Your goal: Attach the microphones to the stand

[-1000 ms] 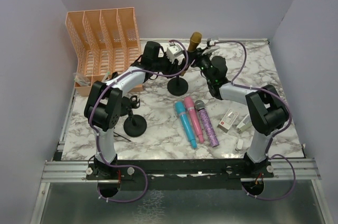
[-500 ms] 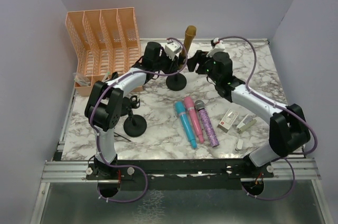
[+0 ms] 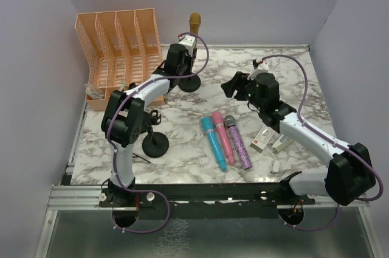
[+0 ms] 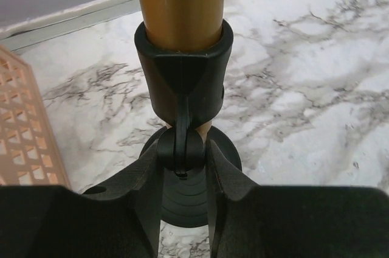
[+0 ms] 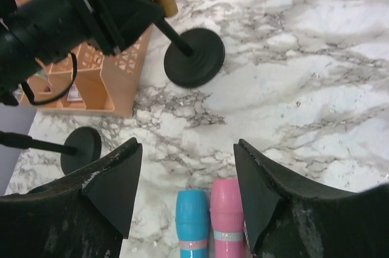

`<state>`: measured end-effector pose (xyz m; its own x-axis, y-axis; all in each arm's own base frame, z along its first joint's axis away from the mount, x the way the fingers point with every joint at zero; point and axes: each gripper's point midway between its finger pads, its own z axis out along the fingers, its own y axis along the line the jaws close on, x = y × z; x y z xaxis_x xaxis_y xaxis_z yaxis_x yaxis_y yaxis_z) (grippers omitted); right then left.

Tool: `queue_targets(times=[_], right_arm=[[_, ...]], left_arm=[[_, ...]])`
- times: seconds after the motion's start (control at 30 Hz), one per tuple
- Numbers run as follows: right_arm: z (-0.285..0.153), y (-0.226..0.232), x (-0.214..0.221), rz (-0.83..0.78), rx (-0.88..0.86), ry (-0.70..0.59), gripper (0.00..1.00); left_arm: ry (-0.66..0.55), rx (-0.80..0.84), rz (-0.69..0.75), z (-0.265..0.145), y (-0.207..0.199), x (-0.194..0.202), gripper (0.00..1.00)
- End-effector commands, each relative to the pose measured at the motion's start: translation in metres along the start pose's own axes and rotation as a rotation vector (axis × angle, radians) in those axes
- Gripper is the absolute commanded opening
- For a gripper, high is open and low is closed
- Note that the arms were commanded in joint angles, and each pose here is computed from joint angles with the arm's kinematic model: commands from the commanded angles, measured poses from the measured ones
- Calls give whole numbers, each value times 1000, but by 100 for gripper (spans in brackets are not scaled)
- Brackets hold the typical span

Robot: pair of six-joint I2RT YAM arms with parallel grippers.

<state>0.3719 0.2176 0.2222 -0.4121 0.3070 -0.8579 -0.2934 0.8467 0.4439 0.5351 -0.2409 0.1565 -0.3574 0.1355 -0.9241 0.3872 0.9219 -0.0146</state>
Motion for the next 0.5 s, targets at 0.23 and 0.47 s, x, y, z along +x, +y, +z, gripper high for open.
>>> queue_targets(times=[0.23, 0.47], right_arm=[[-17, 12, 32, 80, -83, 125, 65], [-21, 13, 44, 109, -94, 168, 65]], left_arm=[[-117, -250, -193, 17, 60, -37, 3], [-108, -239, -169, 11, 59, -46, 40]])
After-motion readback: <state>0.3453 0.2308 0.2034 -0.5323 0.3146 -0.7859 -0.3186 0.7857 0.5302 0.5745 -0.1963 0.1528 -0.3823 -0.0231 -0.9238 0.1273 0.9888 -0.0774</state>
